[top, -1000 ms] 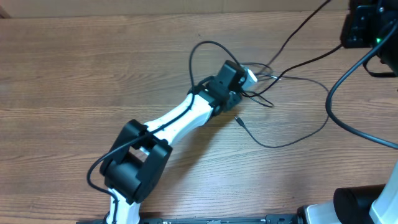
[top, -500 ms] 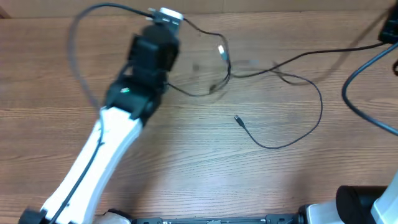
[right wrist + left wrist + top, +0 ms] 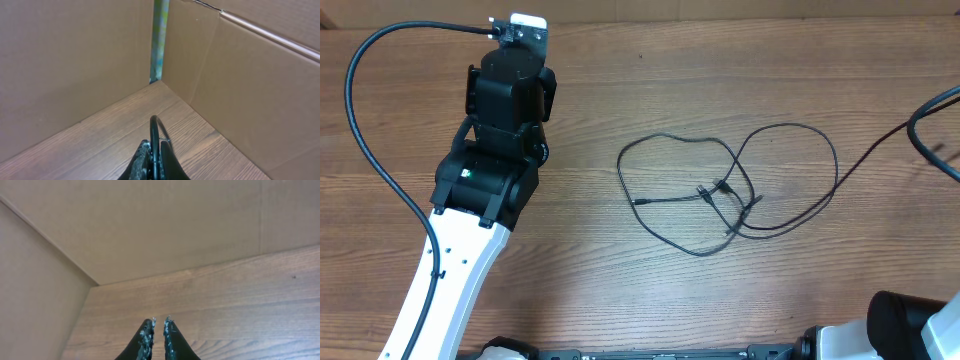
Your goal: Untangle cables
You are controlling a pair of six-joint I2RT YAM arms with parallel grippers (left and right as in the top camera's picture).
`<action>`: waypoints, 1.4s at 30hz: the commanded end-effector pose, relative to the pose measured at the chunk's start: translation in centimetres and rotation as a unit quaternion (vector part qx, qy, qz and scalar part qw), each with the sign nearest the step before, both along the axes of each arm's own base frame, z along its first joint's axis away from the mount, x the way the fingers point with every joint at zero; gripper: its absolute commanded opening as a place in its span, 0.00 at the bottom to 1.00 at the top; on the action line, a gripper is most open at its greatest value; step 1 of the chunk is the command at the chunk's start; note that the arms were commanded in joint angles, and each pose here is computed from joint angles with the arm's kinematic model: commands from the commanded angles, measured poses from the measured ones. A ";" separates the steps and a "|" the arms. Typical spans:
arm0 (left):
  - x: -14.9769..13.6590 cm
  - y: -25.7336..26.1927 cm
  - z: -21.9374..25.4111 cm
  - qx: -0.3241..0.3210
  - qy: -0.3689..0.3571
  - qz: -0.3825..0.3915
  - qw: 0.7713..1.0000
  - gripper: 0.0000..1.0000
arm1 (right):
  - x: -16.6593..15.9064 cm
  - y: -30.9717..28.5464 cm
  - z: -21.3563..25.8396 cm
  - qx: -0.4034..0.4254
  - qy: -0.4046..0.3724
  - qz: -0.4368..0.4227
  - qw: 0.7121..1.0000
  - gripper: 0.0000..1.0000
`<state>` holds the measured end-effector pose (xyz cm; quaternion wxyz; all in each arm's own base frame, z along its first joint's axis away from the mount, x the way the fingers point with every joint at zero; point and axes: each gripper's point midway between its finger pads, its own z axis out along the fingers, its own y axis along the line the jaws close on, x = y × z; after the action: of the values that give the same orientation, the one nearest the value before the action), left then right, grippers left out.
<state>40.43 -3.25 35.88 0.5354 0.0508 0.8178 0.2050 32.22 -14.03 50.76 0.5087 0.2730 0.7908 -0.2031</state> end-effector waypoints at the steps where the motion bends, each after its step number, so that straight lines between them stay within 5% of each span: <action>1: -0.3 0.7 0.2 0.000 0.001 0.017 1.000 0.19 | 1.7 -0.4 -0.6 0.007 0.000 -0.001 1.000 0.04; 4: -0.5 0.0 -0.9 -0.005 0.025 -0.008 1.000 0.72 | 3.2 -0.6 -1.7 0.010 0.014 0.000 1.000 0.04; 7: -0.9 -1.5 -2.4 -0.018 0.060 -0.052 0.997 1.00 | 4.5 0.0 -3.1 0.026 0.030 0.024 0.999 0.04; 18: -1.4 -6.9 -8.1 -0.086 0.170 -0.177 0.966 0.99 | 2.3 3.7 2.0 0.028 -0.055 0.123 0.990 0.04; 24: -0.6 -8.0 -11.2 -0.095 0.212 -0.188 0.954 1.00 | -2.7 10.7 6.8 0.060 -0.138 0.287 0.946 0.04; 30: -0.8 -9.2 -12.1 -0.113 0.229 -0.214 0.943 0.99 | -9.1 13.9 10.4 0.052 -0.205 0.341 0.916 0.04; 38: -1.3 -10.3 -12.3 -0.132 0.238 -0.240 0.932 1.00 | -13.2 15.6 11.0 0.040 -0.220 0.370 0.902 0.04; 42: -1.4 -10.7 -12.3 -0.143 0.240 -0.244 0.929 1.00 | -14.7 19.6 10.0 0.070 -0.196 0.473 0.856 0.04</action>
<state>39.12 -13.27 23.27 0.3580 0.2235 0.9055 -0.0449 18.01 2.66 61.23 0.6873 0.0006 0.7170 0.1167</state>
